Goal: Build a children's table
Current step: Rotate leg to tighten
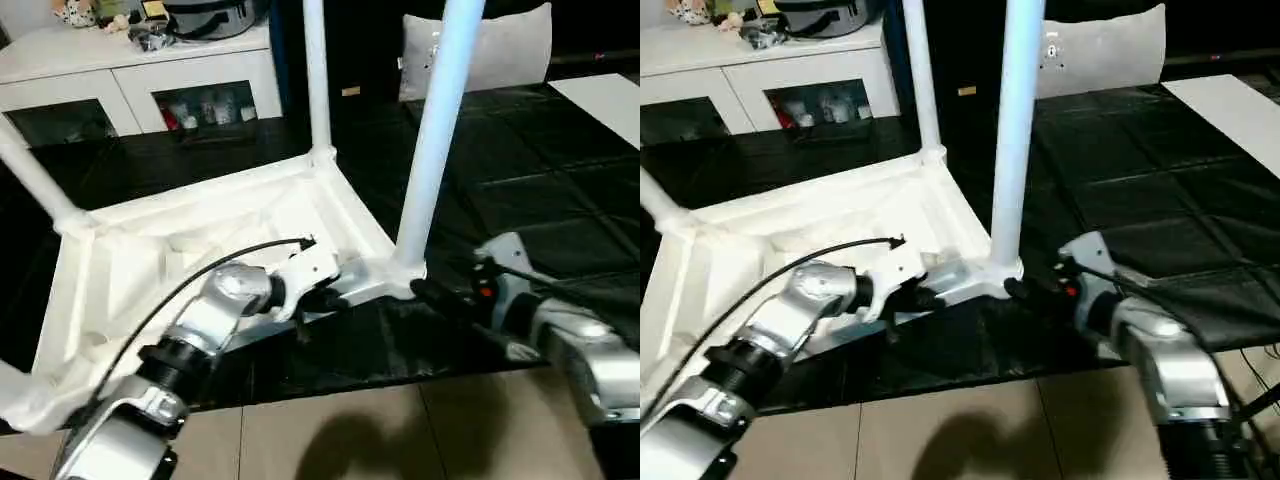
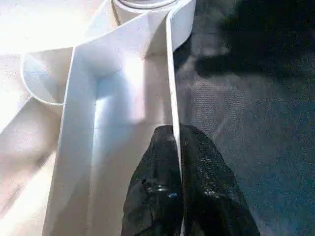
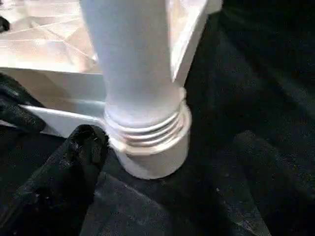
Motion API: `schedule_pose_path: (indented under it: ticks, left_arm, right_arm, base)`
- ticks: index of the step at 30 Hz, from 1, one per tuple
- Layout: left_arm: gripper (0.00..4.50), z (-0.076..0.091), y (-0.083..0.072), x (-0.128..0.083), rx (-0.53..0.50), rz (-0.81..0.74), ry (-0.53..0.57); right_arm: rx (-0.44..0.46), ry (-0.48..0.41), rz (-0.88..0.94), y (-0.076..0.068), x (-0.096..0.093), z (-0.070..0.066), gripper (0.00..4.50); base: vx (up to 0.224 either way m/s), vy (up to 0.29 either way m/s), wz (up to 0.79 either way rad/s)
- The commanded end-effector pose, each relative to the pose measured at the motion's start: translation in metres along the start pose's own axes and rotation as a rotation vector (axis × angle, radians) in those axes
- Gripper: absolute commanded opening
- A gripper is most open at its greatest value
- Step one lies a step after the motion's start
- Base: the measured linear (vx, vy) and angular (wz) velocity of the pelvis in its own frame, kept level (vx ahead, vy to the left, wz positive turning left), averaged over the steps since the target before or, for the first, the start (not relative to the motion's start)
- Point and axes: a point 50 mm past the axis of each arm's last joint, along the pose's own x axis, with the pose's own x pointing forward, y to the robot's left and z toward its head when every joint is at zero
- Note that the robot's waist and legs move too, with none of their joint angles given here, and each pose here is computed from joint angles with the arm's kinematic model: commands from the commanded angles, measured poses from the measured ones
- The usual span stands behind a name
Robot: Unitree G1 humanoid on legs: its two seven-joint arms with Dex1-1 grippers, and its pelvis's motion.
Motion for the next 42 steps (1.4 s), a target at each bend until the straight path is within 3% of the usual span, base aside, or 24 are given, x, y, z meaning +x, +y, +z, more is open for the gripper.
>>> schedule_pose_path:
  ticks: [1, 13, 24, 28, 34, 38, 42]
  left_arm:
    - [0.0, -0.003, -0.01, -0.001, 0.059, -0.106, 0.008]
    - [0.0, -0.001, -0.019, -0.007, 0.064, -0.28, 0.002]
    - [0.0, -0.003, -0.016, -0.008, 0.063, -0.25, 0.013]
    - [0.0, -0.002, -0.015, -0.007, 0.049, -0.236, 0.001]
    - [0.0, 0.012, -0.009, 0.006, -0.05, -0.1, -0.072]
    - [0.0, 0.02, -0.003, 0.018, -0.15, 0.043, -0.093]
    - [0.0, 0.026, -0.004, 0.029, -0.187, 0.103, -0.087]
  right_arm:
    - [-0.029, -0.053, 0.121, 0.011, -0.004, 0.009, 4.28]
    - [-0.033, -0.069, 0.284, 0.025, -0.001, 0.012, 3.11]
    - [-0.02, -0.055, 0.34, 0.033, -0.001, 0.009, 2.24]
    - [-0.003, -0.048, 0.333, 0.036, 0.003, 0.007, 2.11]
    - [0.095, -0.036, 0.115, 0.038, 0.033, 0.006, 2.07]
    - [0.101, -0.004, -0.057, 0.038, 0.054, 0.008, 2.07]
    - [0.135, 0.014, -0.144, 0.042, 0.07, 0.006, 2.07]
  base:
    - [0.0, 0.0, 0.0]
    - [0.0, 0.0, 0.0]
    - [0.0, 0.0, 0.0]
    - [0.0, 0.0, 0.0]
    - [0.0, 0.0, 0.0]
    - [0.0, 0.0, 0.0]
    - [0.0, 0.0, 0.0]
